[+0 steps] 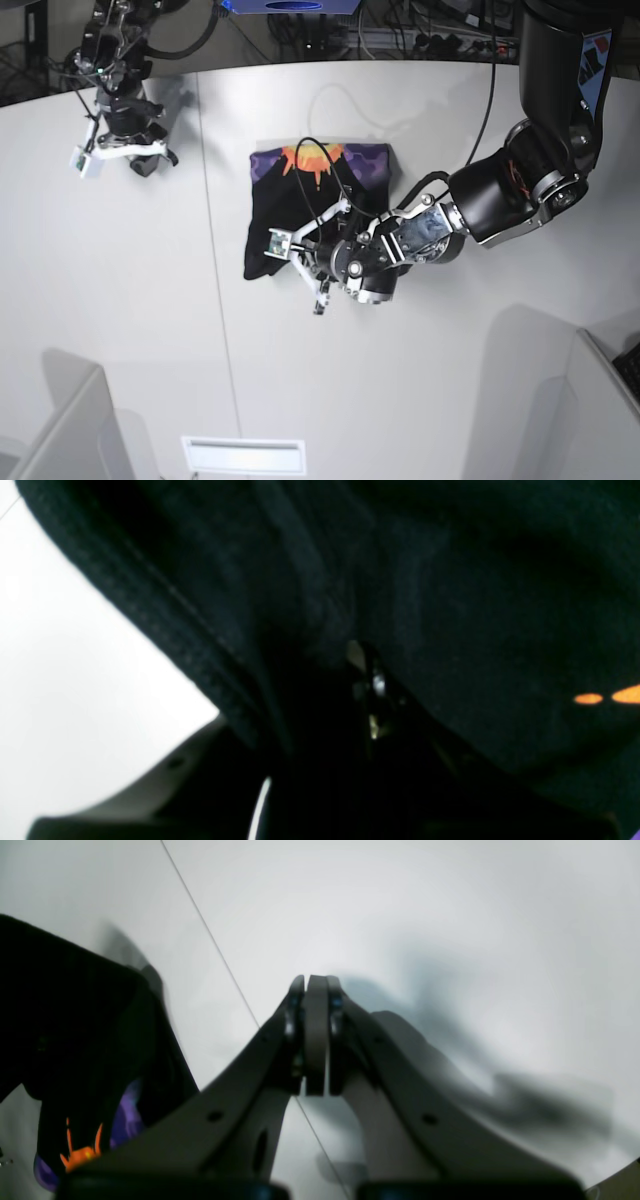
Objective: Fold the T-shirt properly
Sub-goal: 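Rotate and flatten the bundle with the left gripper, then release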
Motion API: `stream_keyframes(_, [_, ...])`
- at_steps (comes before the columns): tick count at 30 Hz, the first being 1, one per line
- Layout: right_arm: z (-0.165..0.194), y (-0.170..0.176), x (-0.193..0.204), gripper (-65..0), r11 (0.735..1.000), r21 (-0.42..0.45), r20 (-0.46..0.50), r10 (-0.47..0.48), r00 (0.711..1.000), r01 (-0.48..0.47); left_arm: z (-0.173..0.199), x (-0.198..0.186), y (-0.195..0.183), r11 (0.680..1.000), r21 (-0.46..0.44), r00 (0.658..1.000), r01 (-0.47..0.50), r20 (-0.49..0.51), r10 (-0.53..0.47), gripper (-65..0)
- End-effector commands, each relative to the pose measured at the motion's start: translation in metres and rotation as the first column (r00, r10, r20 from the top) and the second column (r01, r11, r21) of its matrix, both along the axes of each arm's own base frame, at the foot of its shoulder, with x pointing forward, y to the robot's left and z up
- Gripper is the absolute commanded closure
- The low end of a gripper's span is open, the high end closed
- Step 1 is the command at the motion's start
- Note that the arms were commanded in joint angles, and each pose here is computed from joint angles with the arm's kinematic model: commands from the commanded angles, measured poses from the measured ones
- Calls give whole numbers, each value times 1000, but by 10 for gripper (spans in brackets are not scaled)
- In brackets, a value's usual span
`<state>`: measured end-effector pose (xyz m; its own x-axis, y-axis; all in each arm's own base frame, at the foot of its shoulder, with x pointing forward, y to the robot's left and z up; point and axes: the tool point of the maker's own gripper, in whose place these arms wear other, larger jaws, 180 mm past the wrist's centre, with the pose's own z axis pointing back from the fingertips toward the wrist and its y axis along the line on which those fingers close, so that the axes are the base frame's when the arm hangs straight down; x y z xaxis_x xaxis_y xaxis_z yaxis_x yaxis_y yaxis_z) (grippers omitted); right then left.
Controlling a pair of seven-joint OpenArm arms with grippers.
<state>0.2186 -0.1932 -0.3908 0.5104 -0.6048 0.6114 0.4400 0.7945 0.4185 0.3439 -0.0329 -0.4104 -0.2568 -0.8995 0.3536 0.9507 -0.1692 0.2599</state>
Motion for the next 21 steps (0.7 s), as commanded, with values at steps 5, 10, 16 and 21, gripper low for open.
stream_keyframes(5, [10,2,7,0,1000,-9,42,15,999,-14,21,17,-8,1000,-31,999,3,47,-2,-319])
stream_keyframes(10, [9,2,7,0,1000,-9,41,15,999,-14,37,24,-16,996,-85,998,-10,66,16,-500])
stream_keyframes(16, [9,3,7,0,1000,-9,40,16,999,-16,101,52,-33,960,-273,986,-57,138,98,-518])
stream_keyframes(21, [9,-1,5,0,999,-24,34,26,999,-25,151,57,-28,891,-445,965,-94,179,191,-518])
